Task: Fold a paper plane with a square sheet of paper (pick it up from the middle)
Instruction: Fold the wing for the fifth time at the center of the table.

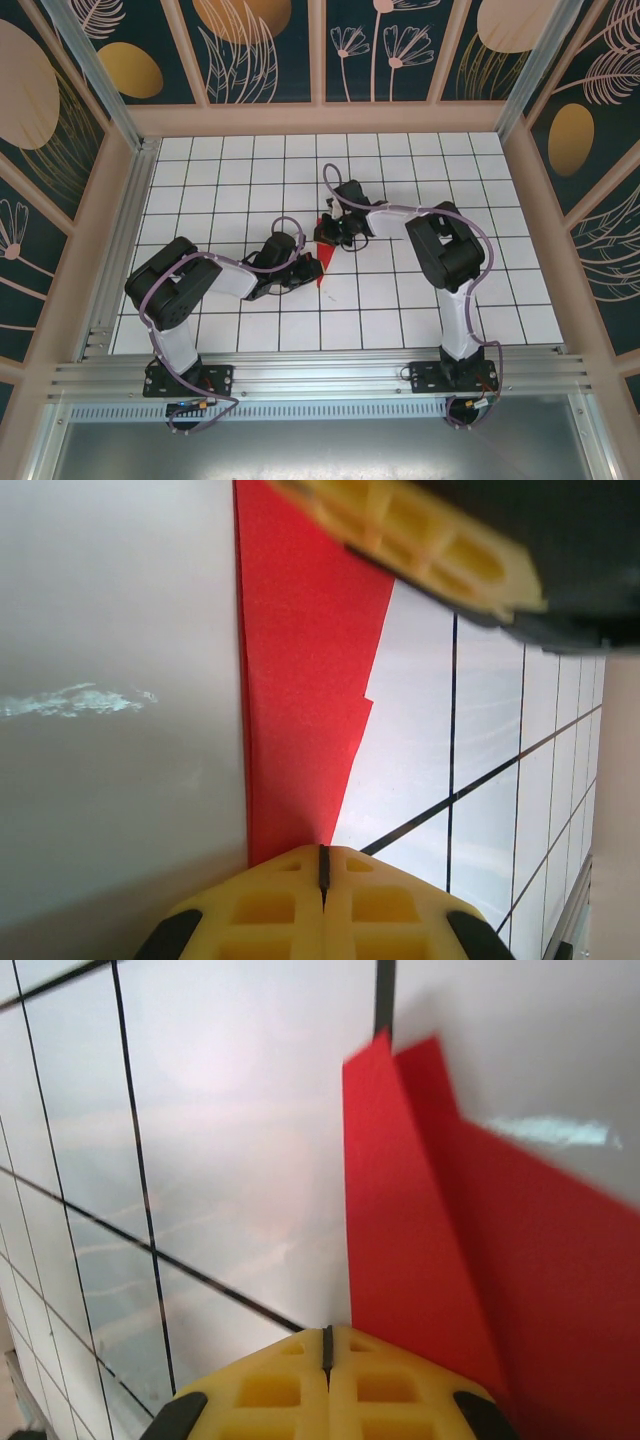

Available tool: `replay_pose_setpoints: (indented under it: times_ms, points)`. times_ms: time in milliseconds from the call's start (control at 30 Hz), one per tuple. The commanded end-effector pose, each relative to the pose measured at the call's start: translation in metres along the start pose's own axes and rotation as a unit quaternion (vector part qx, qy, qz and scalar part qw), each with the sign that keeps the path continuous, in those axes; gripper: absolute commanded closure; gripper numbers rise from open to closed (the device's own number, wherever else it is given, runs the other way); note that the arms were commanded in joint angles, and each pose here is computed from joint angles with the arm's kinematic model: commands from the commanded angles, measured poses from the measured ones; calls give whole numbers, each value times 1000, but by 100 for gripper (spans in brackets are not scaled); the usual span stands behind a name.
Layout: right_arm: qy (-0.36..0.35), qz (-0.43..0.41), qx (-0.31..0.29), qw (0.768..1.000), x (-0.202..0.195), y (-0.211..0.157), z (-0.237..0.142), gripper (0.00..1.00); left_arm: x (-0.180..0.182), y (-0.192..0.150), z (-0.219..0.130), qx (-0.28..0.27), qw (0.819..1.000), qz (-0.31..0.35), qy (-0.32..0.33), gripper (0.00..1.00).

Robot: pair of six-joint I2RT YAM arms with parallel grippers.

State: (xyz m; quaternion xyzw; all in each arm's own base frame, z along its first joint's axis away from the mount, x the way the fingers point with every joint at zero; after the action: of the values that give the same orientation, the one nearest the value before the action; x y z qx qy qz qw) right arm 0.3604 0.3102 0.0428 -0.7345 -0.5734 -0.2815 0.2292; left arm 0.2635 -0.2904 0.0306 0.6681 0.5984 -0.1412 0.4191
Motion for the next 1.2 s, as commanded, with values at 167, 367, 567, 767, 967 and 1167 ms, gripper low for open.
replay_pose_setpoints:
  times_ms: [167, 367, 567, 767, 967, 1167]
  points:
    - [-34, 3, -57, 998, -15, 53, 12, 100, 77, -83, -7, 136, 979, -49, 143, 100]
    - [-28, 6, -76, 997, -16, 76, 15, 100, 77, -85, -7, 138, 979, -50, 144, 100]
    - [-12, -5, -93, 996, -4, 95, 9, 100, 75, -82, -8, 135, 979, -49, 143, 100]
    - [22, -45, -128, 990, 39, 104, -38, 94, 55, -61, -8, 112, 986, -25, 123, 100]
    - [32, -52, -182, 981, 48, 83, -101, 71, 3, -6, -17, 47, 995, 32, 80, 87]
    - [29, -35, -236, 971, 21, 55, -147, 42, -24, 34, -44, -20, 990, 89, 105, 70]
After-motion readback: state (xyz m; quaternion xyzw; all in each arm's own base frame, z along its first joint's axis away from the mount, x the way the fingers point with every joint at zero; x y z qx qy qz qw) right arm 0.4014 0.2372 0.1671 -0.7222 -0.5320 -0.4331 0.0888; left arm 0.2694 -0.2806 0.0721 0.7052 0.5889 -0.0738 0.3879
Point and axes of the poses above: each hand's point on the last joint's axis, 136 mm out from that joint toward the fingers, its own z axis out along the fingers, its own x axis along the line the jaws close on, y = z × x, the point moved 3 cm from there along -z, back along the fingers, and after that the axes turned 15 degrees about z, right-handed, at the moved point
